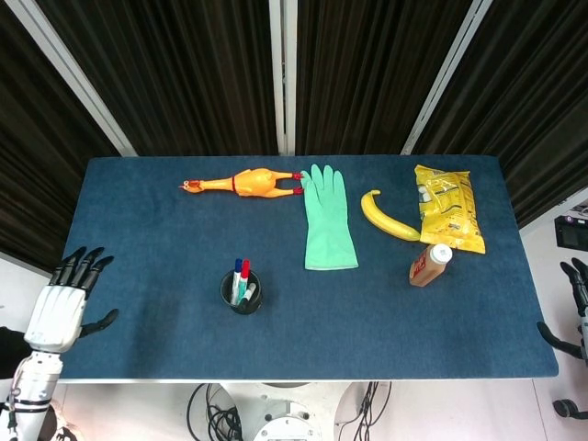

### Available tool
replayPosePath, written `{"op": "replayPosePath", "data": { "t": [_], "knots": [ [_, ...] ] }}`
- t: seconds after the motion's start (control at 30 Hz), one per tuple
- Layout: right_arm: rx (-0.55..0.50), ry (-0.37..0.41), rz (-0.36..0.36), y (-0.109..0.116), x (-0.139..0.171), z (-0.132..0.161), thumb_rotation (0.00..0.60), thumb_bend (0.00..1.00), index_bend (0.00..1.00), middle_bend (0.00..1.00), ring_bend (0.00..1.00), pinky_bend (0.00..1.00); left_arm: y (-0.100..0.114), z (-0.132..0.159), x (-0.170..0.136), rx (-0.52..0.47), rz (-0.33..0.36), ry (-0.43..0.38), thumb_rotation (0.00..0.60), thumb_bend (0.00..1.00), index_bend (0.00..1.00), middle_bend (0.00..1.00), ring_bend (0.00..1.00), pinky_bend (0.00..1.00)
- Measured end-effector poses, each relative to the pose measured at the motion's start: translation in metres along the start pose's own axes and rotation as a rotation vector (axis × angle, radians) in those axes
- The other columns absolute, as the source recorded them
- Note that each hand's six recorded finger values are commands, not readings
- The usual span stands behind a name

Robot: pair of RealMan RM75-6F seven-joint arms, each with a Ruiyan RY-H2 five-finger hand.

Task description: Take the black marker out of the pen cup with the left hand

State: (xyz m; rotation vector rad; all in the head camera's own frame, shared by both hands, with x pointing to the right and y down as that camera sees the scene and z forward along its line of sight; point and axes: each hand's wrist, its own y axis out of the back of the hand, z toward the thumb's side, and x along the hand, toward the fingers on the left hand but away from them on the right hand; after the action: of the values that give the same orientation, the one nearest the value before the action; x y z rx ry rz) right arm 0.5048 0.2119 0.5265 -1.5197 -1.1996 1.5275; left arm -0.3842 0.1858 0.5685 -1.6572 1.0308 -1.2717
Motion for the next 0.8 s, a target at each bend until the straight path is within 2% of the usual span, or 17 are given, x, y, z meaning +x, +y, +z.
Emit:
{"op": "replayPosePath", "data": {
  "t": [0.07, 0.2, 0.23, 0.53, 0.8],
  "knots": [
    [-0.003, -0.001, -0.003, 0.001, -0.002, 0.000, 0.600, 0.18, 0.00, 0.00, 0.00, 0.00, 0.000, 0.014, 0.004, -0.012, -0.002, -0.051, 0.600, 0.17, 0.22, 0.13, 0.04, 0.20],
    [-0.007, -0.001, 0.011, -0.002, -0.003, -0.001, 0.600, 0.18, 0.00, 0.00, 0.00, 0.00, -0.004, 0.045, 0.012, -0.025, 0.010, -0.154, 0.600, 0.19, 0.33, 0.30, 0.17, 0.30],
    [-0.011, 0.000, 0.014, -0.002, -0.003, 0.000, 0.600, 0.18, 0.00, 0.00, 0.00, 0.00, -0.008, 0.055, 0.015, -0.032, 0.009, -0.179, 0.600, 0.19, 0.34, 0.31, 0.18, 0.31],
    [-0.029, 0.007, -0.019, 0.016, -0.001, -0.004, 0.600, 0.18, 0.00, 0.00, 0.00, 0.00, -0.040, 0.114, 0.035, 0.022, -0.095, -0.300, 0.600, 0.19, 0.37, 0.32, 0.22, 0.32],
    [-0.024, -0.015, 0.008, 0.019, -0.001, -0.008, 0.600, 0.18, 0.00, 0.00, 0.00, 0.00, -0.057, 0.158, 0.044, 0.046, -0.118, -0.381, 0.600, 0.19, 0.37, 0.34, 0.29, 0.37]
  ]
}}
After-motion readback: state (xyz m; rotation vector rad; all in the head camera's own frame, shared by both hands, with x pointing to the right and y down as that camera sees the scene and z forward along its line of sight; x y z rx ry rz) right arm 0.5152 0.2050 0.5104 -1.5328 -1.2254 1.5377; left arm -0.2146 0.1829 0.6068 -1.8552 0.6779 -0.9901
